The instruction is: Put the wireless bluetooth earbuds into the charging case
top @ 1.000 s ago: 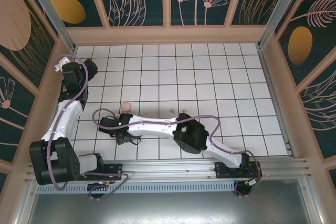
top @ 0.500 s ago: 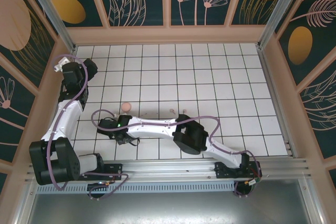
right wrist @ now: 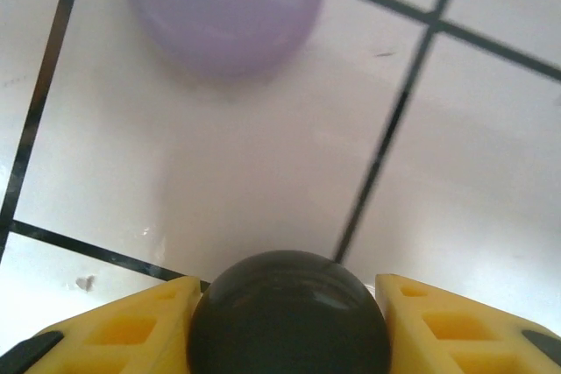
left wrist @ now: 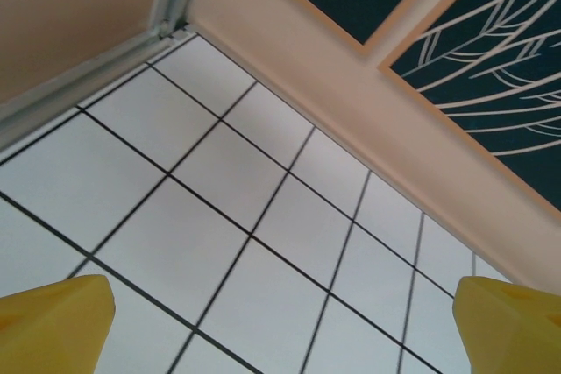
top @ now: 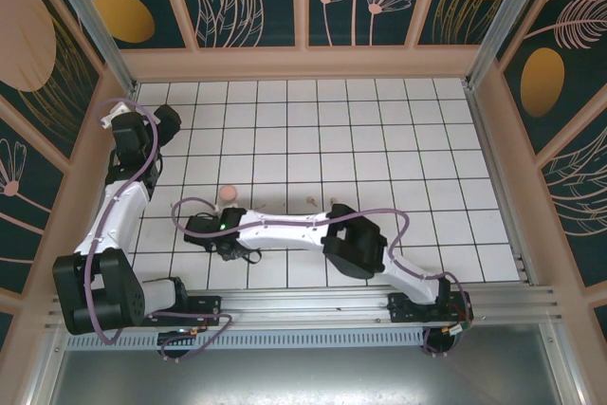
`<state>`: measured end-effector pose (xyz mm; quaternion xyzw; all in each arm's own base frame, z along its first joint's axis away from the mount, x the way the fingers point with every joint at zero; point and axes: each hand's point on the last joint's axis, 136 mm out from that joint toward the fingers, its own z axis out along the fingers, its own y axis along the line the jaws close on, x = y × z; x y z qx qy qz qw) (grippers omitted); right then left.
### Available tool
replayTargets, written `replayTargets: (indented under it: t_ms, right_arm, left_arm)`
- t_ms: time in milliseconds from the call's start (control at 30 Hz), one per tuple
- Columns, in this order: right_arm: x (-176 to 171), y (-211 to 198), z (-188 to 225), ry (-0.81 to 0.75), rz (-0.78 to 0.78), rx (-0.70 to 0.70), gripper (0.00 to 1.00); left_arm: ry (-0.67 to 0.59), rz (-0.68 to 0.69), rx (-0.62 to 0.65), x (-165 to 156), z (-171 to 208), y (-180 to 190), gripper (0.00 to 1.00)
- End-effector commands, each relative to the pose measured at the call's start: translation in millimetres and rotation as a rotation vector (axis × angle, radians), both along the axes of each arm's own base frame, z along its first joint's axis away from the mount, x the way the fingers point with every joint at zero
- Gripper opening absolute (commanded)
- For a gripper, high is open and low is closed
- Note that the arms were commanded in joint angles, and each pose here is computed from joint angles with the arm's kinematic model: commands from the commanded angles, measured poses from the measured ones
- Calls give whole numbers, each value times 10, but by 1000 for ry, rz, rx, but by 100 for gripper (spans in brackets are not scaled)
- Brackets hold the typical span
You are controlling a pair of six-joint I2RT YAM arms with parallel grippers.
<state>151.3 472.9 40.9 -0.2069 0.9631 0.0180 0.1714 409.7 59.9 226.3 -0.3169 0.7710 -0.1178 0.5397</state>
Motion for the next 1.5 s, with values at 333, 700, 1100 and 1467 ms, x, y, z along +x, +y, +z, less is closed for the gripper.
replayTargets:
  t_ms: [333,700,1100,1467]
  right_arm:
    - [1195,-833,913,-159,-196,171,43]
    - [2113,-1360,1367,-223,-331,341,43]
    - [2439,-1621,1526,-152,-473,568,43]
    - [2497,-1673,1577,-120,-559,665,43]
  left_arm:
    - [-183,-227,-226,65,362,-499,99]
    - [-201,-423,-281,-93,200,-1305,99]
    - [-259,-626,-334,-406,-126,-2128,99]
    - [-290,-745,-359,-473,-278,-2811,99]
